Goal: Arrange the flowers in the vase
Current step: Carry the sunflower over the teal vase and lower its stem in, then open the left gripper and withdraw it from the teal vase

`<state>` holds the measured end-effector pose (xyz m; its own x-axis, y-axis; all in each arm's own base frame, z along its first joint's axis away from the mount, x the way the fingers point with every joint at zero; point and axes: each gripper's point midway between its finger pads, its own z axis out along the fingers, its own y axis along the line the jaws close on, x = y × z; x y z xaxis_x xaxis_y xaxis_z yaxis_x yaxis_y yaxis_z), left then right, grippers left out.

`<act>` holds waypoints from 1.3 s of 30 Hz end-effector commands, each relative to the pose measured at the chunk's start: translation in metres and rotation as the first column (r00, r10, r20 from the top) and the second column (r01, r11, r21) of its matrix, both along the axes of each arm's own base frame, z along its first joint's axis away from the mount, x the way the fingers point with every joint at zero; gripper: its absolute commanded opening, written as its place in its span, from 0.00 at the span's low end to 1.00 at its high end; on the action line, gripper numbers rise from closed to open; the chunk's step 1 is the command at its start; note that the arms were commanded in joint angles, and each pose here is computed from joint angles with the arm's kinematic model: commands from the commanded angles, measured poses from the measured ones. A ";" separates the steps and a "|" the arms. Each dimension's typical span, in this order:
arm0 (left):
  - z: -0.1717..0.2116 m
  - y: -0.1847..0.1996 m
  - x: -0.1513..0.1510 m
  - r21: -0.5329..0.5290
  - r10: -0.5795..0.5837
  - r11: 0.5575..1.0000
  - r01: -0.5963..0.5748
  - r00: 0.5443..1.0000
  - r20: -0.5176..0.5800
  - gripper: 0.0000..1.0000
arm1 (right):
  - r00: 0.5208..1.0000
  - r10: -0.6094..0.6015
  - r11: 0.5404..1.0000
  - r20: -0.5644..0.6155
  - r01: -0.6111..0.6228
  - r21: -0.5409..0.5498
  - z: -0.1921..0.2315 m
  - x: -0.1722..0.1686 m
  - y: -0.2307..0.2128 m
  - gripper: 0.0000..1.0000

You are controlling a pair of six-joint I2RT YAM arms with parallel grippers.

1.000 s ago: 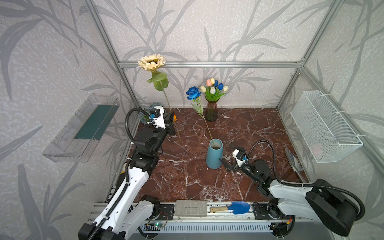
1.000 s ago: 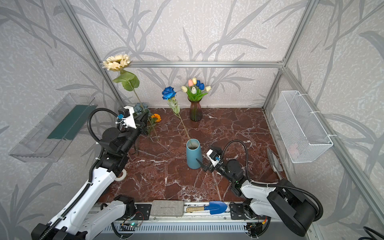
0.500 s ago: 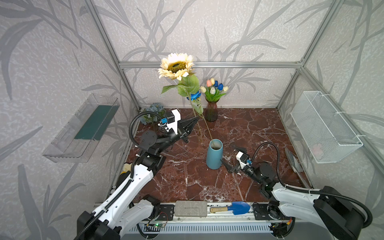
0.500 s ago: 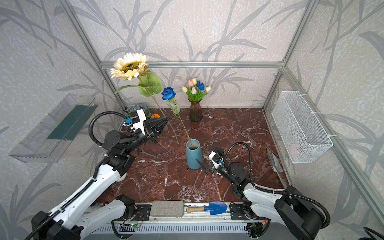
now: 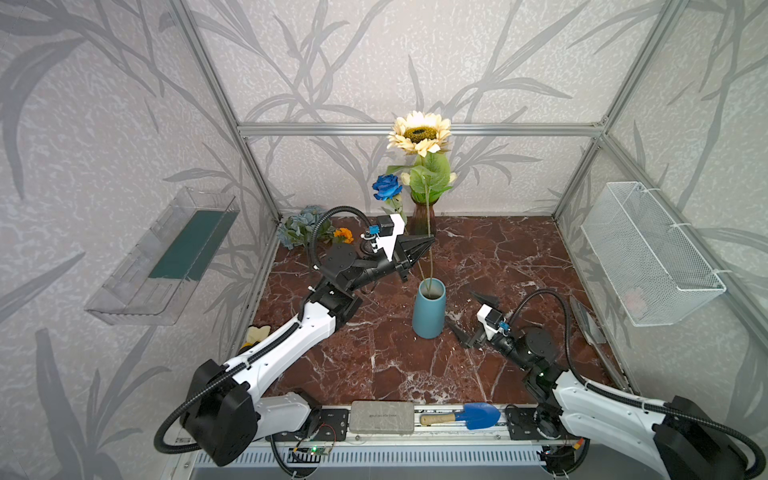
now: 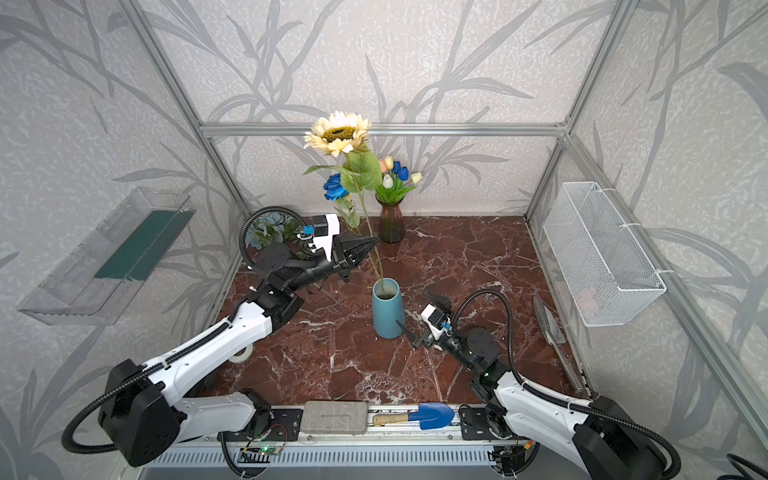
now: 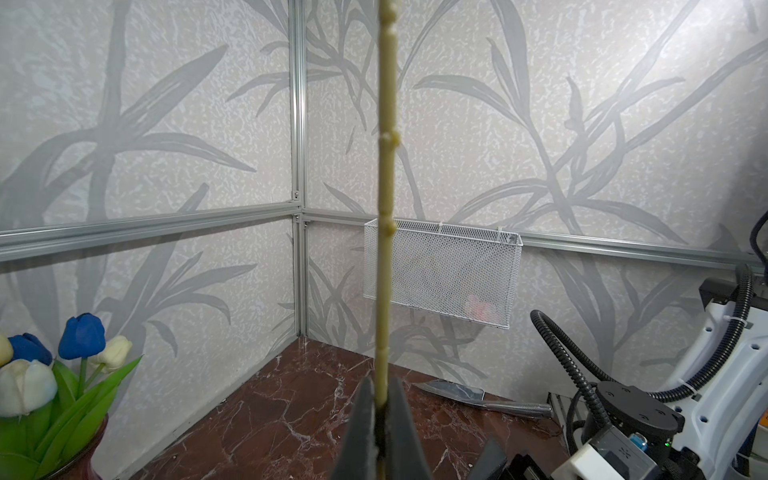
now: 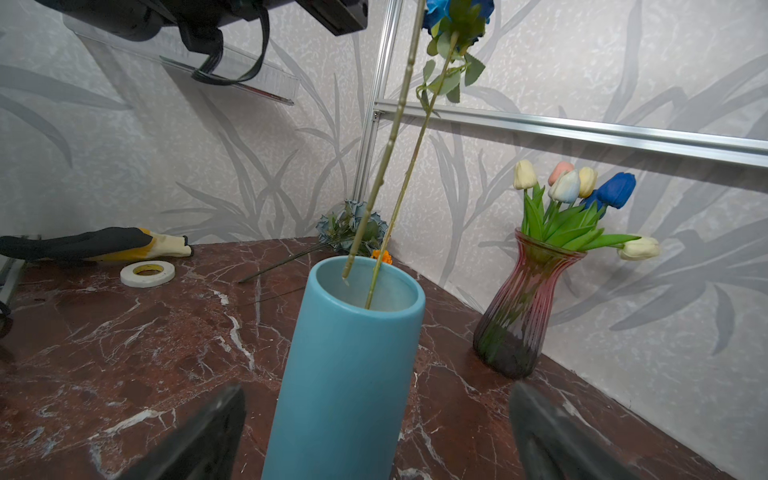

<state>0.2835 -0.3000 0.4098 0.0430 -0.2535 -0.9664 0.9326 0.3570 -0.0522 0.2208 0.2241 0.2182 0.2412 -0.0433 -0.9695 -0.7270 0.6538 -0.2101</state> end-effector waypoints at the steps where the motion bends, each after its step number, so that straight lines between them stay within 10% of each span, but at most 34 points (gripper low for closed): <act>1: 0.007 -0.003 0.002 -0.032 -0.001 0.999 0.002 0.999 0.040 0.00 | 1.000 0.000 1.000 0.012 0.000 0.007 0.004 0.000 0.001 0.99; 15: -0.088 -0.030 0.010 0.169 0.000 0.985 0.019 0.994 -0.113 0.01 | 1.000 -0.008 1.000 0.000 0.008 -0.008 -0.002 0.003 0.003 0.99; 22: -0.110 -0.029 0.004 0.244 0.046 0.970 -0.019 0.993 -0.108 0.23 | 1.000 -0.007 1.000 -0.008 0.007 -0.011 -0.005 0.005 0.004 0.99; 39: -0.080 0.008 -0.024 0.310 0.125 0.947 -0.085 0.986 -0.110 0.39 | 1.000 -0.003 1.000 -0.011 0.003 -0.020 -0.007 0.006 0.006 0.99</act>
